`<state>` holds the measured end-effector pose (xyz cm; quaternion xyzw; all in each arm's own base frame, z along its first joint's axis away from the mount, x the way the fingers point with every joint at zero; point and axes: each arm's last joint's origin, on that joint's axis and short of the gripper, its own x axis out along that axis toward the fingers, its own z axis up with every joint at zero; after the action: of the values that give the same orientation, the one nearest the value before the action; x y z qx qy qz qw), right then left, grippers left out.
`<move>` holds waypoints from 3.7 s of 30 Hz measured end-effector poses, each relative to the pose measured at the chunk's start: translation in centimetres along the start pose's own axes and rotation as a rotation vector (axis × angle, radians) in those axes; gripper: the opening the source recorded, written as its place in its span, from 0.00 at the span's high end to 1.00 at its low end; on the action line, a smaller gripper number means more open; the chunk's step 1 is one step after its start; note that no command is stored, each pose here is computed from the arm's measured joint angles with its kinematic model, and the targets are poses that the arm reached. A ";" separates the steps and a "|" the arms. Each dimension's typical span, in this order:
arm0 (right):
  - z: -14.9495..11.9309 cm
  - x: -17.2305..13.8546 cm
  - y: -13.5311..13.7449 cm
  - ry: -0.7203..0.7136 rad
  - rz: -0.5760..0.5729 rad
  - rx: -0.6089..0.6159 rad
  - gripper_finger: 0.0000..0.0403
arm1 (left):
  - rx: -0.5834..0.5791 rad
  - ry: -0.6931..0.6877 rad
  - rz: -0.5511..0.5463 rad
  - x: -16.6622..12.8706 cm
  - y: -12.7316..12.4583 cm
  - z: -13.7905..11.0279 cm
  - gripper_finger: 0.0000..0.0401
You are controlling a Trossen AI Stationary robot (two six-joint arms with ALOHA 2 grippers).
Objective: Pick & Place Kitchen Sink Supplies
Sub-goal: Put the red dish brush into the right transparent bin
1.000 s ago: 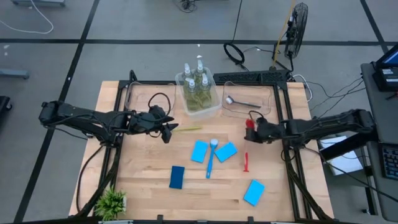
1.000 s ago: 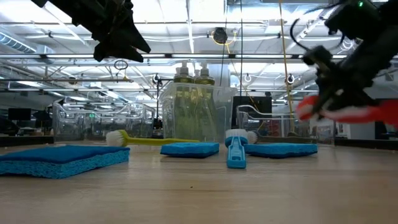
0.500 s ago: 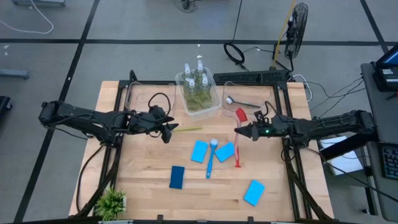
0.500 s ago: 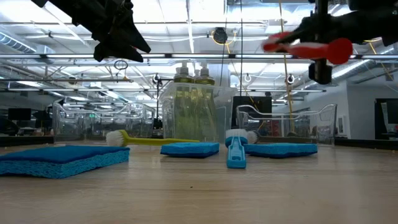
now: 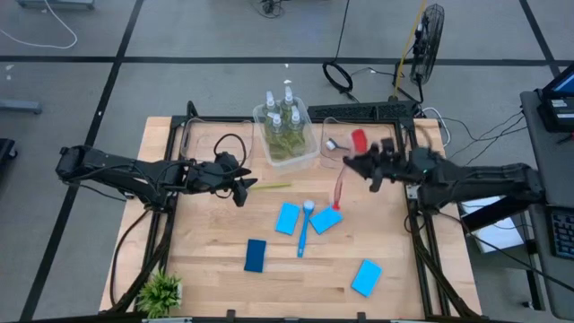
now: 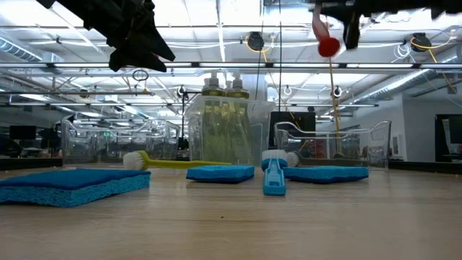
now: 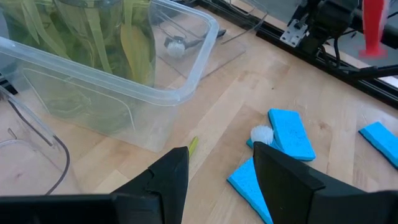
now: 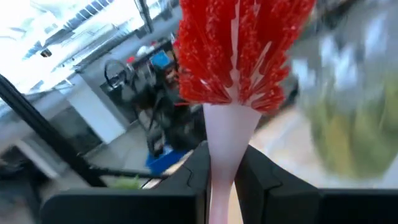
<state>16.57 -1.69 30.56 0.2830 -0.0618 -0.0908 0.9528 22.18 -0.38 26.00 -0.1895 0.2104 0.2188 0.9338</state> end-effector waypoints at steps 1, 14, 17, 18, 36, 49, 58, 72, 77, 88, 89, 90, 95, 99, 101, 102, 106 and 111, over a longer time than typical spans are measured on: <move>1.0 -0.1 0.4 -0.008 -0.011 -0.048 0.91 | 0.000 0.000 0.000 0.0 0.0 0.0 0.55; 10.0 -3.5 2.2 0.202 -0.584 -0.549 0.91 | -0.002 0.001 -0.001 0.0 0.0 0.0 0.55; 10.2 -3.2 1.7 0.267 -0.651 -0.631 0.91 | -0.027 0.000 -0.002 0.0 0.0 0.0 0.55; 10.1 -3.0 1.4 0.293 -0.670 -0.654 0.91 | -0.034 -0.002 -0.004 0.0 0.0 0.0 0.55; 6.5 5.1 -8.3 1.021 -0.814 -0.982 0.91 | -0.033 -0.079 -0.048 0.0 -0.5 0.8 0.55; 2.6 8.4 -12.9 1.399 -0.693 -1.069 0.91 | -0.027 -0.077 -0.046 0.0 -0.4 0.8 0.55; 1.4 8.5 -15.3 1.524 -0.630 -0.973 0.91 | -0.007 -0.077 -0.044 0.0 -0.4 0.8 0.55; 0.5 8.3 -15.7 1.573 -0.580 -1.001 0.91 | 0.001 -0.078 -0.042 0.0 -0.4 0.8 0.55; 0.5 8.3 -15.7 1.573 -0.571 -1.014 0.91 | 0.001 -0.078 -0.042 0.0 -0.4 0.8 0.55; 0.6 8.5 -15.7 1.564 -0.555 -1.032 0.90 | 0.000 -0.078 -0.042 0.0 -0.4 0.8 0.55; 0.6 8.5 -15.7 1.563 -0.553 -1.033 0.90 | 0.000 -0.078 -0.042 0.0 -0.4 0.8 0.55; 0.6 8.5 -15.7 1.562 -0.553 -1.034 0.89 | 0.000 -0.078 -0.042 0.0 -0.4 0.8 0.55; 0.6 8.6 -15.7 1.547 -0.535 -1.036 0.86 | 0.000 -0.078 -0.042 0.0 -0.4 0.8 0.55; 0.6 8.8 -15.7 1.533 -0.497 -1.038 0.86 | -0.001 -0.078 -0.043 0.0 -0.4 0.8 0.55; 0.6 8.8 -15.7 1.526 -0.496 -1.044 0.86 | -0.002 -0.078 -0.043 0.0 -0.4 0.8 0.55; 0.6 8.9 -15.7 1.523 -0.496 -1.047 0.86 | -0.003 -0.078 -0.043 0.0 -0.4 0.8 0.55; 0.7 9.0 -15.7 1.511 -0.488 -1.067 0.86 | -0.004 -0.078 -0.043 0.0 -0.4 0.8 0.55; 0.6 9.1 -15.7 1.500 -0.434 -1.052 0.85 | -0.003 -0.078 -0.043 0.0 -0.4 0.8 0.55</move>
<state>23.19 -16.78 23.02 -0.1936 0.6710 -0.0766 0.7116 22.61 -0.40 26.79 -0.1868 0.1695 0.2061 0.9455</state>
